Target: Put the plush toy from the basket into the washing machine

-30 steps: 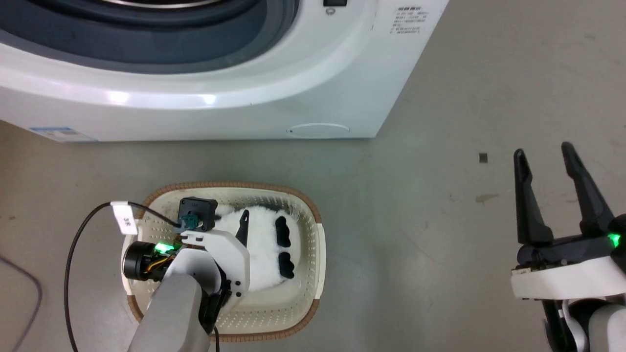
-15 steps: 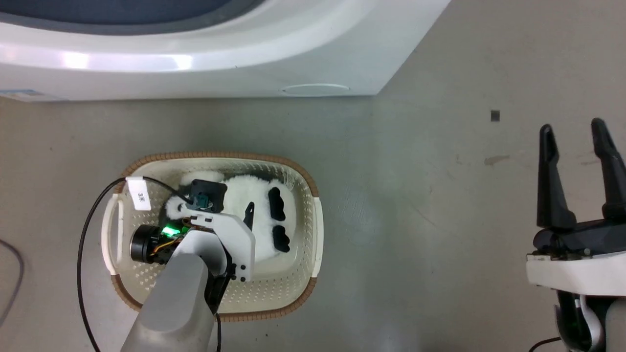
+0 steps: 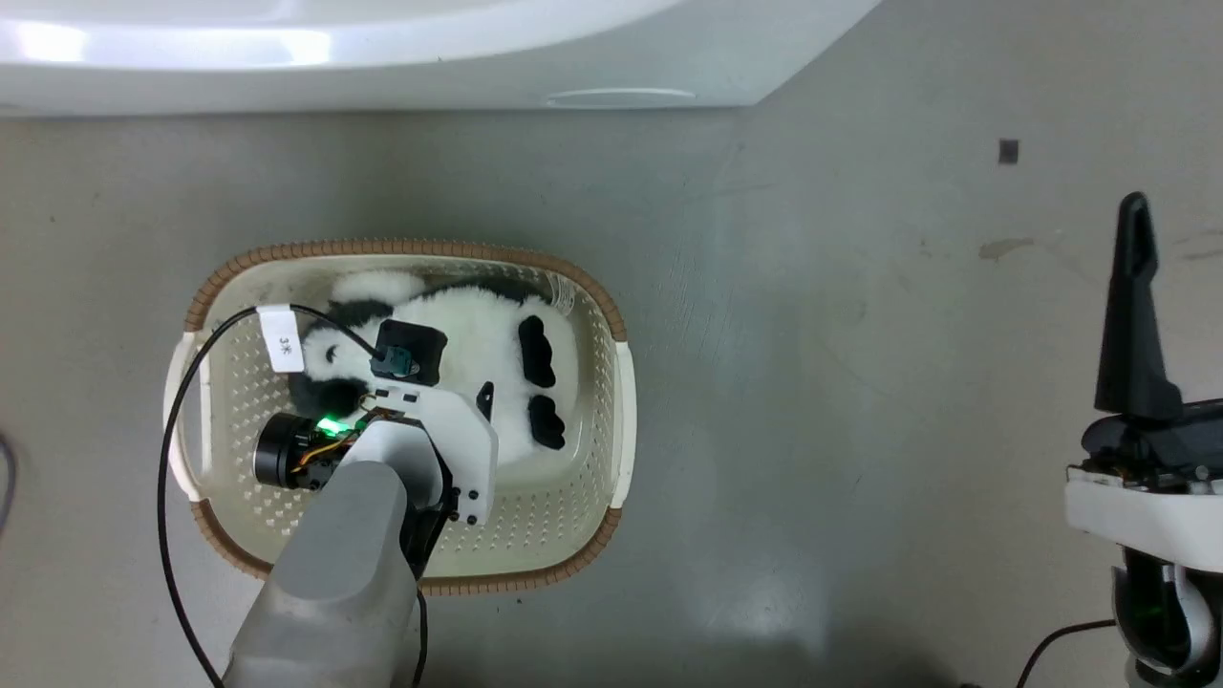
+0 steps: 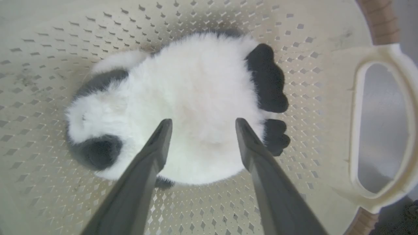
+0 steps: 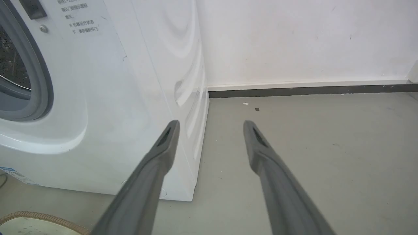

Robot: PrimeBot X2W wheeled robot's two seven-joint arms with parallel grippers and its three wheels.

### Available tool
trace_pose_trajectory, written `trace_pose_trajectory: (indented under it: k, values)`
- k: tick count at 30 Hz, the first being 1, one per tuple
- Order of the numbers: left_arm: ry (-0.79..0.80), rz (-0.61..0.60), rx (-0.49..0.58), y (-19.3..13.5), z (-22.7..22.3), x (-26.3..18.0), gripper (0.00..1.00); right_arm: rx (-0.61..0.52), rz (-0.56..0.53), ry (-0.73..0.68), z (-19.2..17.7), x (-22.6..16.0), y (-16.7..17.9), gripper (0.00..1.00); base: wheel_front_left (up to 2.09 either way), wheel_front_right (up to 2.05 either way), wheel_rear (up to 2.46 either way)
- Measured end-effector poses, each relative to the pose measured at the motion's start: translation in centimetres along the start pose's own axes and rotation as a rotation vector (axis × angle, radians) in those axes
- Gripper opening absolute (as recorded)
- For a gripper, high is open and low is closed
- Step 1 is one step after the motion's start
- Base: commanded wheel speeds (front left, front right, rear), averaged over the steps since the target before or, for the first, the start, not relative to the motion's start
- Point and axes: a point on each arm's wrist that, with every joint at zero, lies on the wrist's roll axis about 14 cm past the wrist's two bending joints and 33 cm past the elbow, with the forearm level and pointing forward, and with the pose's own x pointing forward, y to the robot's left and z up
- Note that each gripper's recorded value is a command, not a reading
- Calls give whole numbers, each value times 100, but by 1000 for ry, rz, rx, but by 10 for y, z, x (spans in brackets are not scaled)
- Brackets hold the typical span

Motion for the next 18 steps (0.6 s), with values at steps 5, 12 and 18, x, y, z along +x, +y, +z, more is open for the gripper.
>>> trace_pose_trajectory:
  k: [5,12,18]
  values:
    - [60,-3,-13,3,-13,14,100,15,-3,-2,-10,6,-2,100,0,0,0]
    - [134,-13,-14,3,-30,31,100,25,-10,2,-24,13,-5,100,0,0,0]
    - [193,-29,-8,2,-44,45,100,37,-27,5,-37,16,-11,100,0,0,0]
